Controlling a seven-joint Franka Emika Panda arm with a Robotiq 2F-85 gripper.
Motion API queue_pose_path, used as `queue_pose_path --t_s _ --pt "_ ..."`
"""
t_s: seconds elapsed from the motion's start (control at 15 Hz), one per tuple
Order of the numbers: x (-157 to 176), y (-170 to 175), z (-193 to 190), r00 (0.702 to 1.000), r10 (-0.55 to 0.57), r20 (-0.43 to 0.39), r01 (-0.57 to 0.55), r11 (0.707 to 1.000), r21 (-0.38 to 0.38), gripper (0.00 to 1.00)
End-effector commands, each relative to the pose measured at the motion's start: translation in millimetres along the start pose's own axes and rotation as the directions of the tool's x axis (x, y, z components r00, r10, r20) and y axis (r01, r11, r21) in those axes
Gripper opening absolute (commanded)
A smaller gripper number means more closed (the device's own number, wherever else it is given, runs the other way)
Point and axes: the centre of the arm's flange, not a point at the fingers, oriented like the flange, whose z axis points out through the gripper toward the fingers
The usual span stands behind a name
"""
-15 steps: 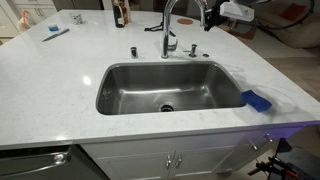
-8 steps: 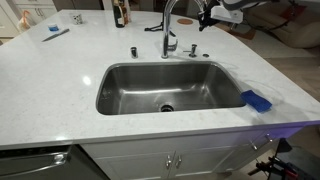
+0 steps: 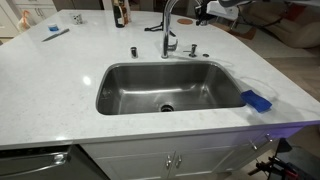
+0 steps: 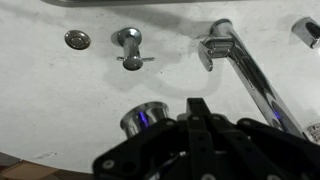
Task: Move the faucet nozzle to the right
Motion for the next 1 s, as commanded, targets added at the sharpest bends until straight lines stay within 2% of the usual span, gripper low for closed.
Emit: queue_pose_path --t_s 0.0,0.8,0.93 --pt "27.9 0.7 4.5 1.0 0.03 -0.008 -0.03 1.0 -0.005 0.0" --pt "52.1 32.6 31.1 0.996 0.091 -0.015 -0.091 0.996 -0.024 0.0" --pt "40.9 27.3 26.9 0.995 0.066 0.074 -0.067 0.998 0.012 0.0"
